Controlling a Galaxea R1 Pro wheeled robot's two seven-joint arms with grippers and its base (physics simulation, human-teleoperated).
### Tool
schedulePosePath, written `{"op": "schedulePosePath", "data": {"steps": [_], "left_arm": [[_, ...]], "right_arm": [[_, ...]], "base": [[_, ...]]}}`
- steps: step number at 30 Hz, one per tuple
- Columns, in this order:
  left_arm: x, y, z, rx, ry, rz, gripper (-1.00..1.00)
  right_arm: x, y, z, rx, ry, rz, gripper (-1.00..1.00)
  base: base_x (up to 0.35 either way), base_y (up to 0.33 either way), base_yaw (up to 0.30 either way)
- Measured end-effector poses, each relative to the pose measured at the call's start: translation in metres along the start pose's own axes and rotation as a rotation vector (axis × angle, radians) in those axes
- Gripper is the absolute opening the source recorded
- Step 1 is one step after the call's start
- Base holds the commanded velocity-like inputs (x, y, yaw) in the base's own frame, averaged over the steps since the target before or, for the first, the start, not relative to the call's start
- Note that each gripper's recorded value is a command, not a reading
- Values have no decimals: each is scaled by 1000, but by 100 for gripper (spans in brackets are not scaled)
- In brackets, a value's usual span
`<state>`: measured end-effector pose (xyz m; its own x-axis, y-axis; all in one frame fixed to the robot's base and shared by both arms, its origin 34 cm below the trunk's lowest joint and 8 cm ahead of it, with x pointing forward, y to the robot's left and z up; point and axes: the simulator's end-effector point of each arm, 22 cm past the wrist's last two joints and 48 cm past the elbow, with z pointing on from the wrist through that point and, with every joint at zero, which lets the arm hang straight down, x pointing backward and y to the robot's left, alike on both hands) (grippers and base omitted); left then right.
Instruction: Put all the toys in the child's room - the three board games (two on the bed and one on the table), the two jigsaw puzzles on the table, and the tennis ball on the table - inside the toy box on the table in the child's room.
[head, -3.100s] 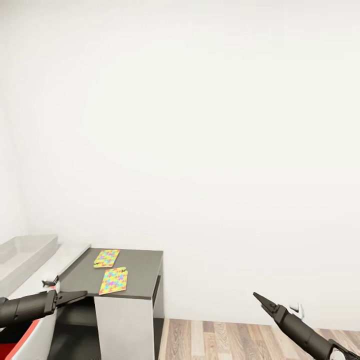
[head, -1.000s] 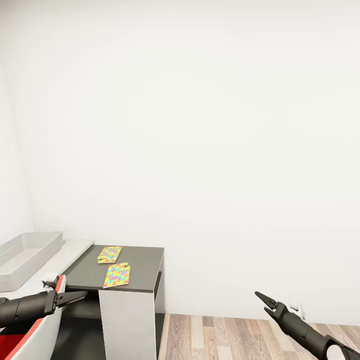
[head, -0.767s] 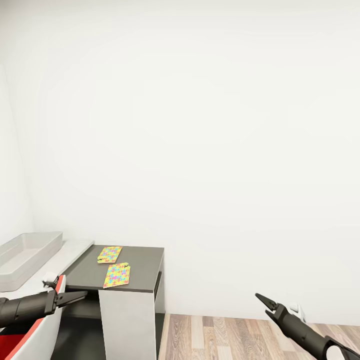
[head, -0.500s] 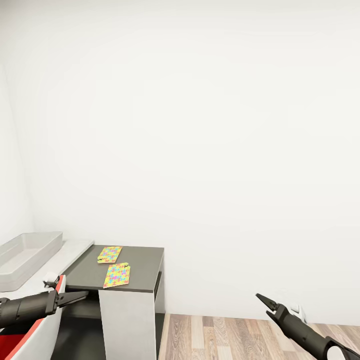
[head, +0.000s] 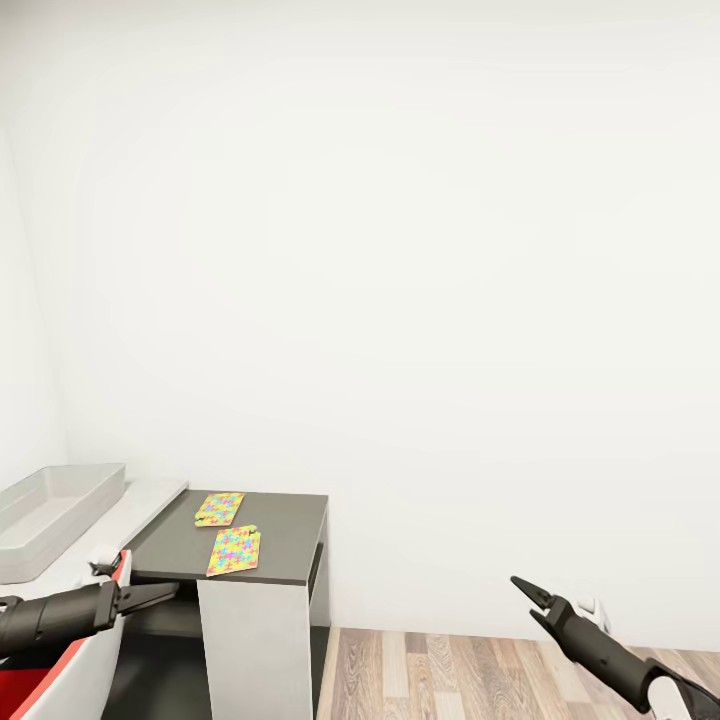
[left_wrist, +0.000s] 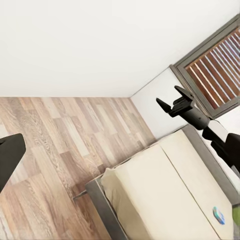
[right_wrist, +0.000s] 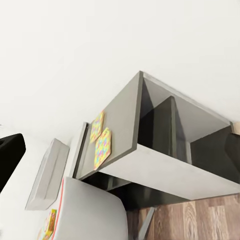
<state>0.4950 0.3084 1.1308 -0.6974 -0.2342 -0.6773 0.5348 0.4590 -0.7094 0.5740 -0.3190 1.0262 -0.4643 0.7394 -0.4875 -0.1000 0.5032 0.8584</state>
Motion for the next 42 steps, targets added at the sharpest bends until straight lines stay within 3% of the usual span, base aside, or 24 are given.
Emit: {"op": "schedulePosePath", "data": {"steps": [17, 23, 26, 30, 42], "left_arm": [[4, 4, 6, 5, 6, -18, 100], [6, 7, 8, 3, 10, -26, 100], [7, 9, 8, 2, 13, -31, 100], [8, 11, 9, 1, 16, -36, 100], [12, 18, 12, -4, 25, -54, 100]], "right_arm": [[9, -12, 4, 46, 48, 41, 100], [10, -33, 12, 138, 66, 59, 100], [18, -60, 20, 236, 96, 105, 100], [27, -77, 29, 301, 130, 144, 100], [38, -93, 33, 360, 163, 170, 100]], "base": [[0, 0, -32], [0, 0, 0], [0, 0, 0], [0, 0, 0], [0, 0, 0]]}}
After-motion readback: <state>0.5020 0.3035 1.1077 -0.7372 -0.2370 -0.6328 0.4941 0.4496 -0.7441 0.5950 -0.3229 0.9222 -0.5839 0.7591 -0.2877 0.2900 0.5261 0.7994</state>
